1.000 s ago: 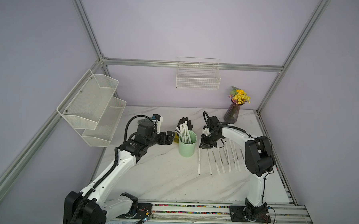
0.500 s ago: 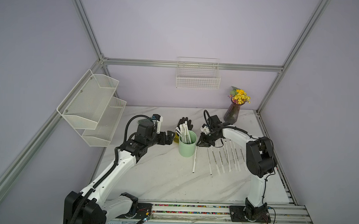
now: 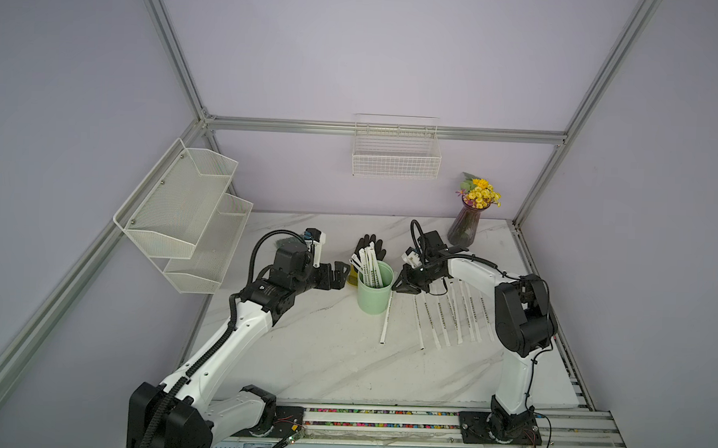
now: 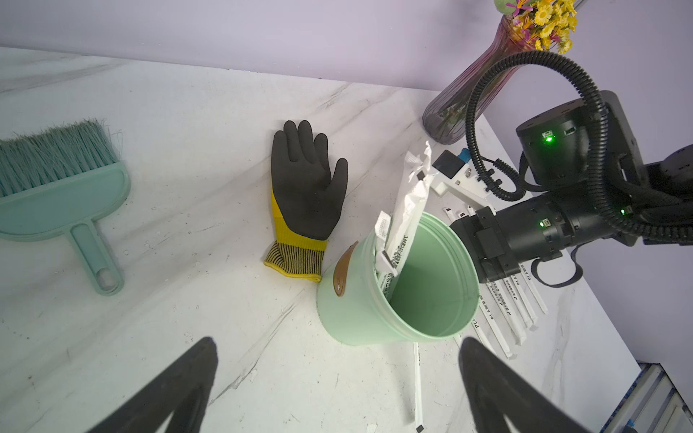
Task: Take the straws out of the storage container
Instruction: Place the straw at the center of the board, then pick up the straw from the container, then place the straw at the center of the board.
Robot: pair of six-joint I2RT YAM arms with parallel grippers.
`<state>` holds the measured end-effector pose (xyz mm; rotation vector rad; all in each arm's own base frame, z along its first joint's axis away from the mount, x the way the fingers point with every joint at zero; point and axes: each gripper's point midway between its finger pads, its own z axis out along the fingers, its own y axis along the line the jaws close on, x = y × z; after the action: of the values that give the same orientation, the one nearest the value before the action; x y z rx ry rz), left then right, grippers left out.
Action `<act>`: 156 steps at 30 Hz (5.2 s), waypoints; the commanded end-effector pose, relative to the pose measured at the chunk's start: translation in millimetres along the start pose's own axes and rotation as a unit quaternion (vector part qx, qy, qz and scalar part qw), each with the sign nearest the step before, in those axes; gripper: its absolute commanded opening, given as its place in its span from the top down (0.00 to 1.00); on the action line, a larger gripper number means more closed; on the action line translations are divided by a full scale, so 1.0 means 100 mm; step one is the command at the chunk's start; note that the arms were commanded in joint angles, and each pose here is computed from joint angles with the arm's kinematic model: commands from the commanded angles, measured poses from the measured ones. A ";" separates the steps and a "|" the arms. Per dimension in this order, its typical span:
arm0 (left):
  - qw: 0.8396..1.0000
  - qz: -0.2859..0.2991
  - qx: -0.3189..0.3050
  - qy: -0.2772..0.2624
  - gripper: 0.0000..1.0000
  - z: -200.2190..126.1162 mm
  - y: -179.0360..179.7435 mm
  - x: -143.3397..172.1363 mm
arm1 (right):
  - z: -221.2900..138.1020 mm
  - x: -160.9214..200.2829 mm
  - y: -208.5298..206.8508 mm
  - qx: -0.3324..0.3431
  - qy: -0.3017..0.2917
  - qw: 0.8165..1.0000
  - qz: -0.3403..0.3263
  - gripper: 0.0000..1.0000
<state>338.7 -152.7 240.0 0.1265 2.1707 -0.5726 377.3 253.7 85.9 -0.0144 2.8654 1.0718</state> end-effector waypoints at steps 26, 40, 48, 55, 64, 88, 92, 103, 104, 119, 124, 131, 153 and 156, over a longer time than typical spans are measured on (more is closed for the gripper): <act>1.000 0.003 0.011 -0.015 0.00 -0.03 -0.04 -0.03 | -0.71 -0.18 0.25 0.049 -0.128 0.989 -0.058 0.77; 1.000 -0.004 0.015 -0.014 0.00 -0.02 -0.06 -0.04 | -0.92 -0.08 1.22 0.061 -0.183 0.949 -0.250 0.75; 1.000 -0.002 0.012 -0.011 0.00 -0.03 -0.05 -0.03 | -0.59 -0.12 1.32 0.076 -0.162 0.944 -0.278 0.74; 1.000 0.000 0.013 -0.010 0.00 -0.02 -0.05 -0.03 | -0.45 -0.20 1.20 0.107 -0.156 0.943 -0.274 0.74; 1.000 0.001 0.012 -0.007 0.00 -0.01 -0.04 -0.01 | -0.31 -0.24 1.14 0.108 -0.148 0.945 -0.272 0.74; 1.000 0.002 0.010 -0.005 0.00 0.01 -0.03 0.00 | -0.21 -0.28 1.12 0.105 -0.141 0.947 -0.270 0.85; 1.000 0.001 0.010 -0.005 0.00 0.00 -0.03 0.00 | -0.26 -0.26 1.14 0.103 -0.146 0.946 -0.269 0.87; 1.000 -0.001 0.015 -0.008 0.00 0.00 -0.05 -0.01 | -0.61 -0.13 1.31 0.093 -0.159 0.942 -0.281 0.88; 1.000 -0.002 0.016 -0.009 0.00 0.00 -0.06 -0.02 | -0.64 -0.12 1.32 0.093 -0.160 0.942 -0.281 0.88; 1.000 -0.003 0.017 -0.013 0.00 -0.02 -0.06 -0.04 | -1.06 -0.10 1.53 0.086 -0.207 0.928 -0.297 0.88; 1.000 -0.003 0.017 -0.014 0.00 -0.03 -0.07 -0.04 | -1.29 -0.09 1.66 0.078 -0.235 0.921 -0.302 0.89; 1.000 -0.002 0.016 -0.013 0.00 -0.02 -0.07 -0.04 | -1.94 0.05 2.00 0.040 -0.306 0.898 -0.314 0.90; 1.000 0.001 0.020 -0.013 0.00 -0.03 -0.07 -0.03 | -1.75 0.21 0.89 0.142 -0.145 0.964 -0.170 0.93; 1.000 0.002 0.020 -0.013 0.00 -0.03 -0.08 -0.03 | -1.59 0.18 0.67 0.159 -0.114 0.970 -0.146 0.93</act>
<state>338.5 -155.2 241.9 0.1262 2.1650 -0.5940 354.9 210.6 267.4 -0.2883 2.5753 0.5368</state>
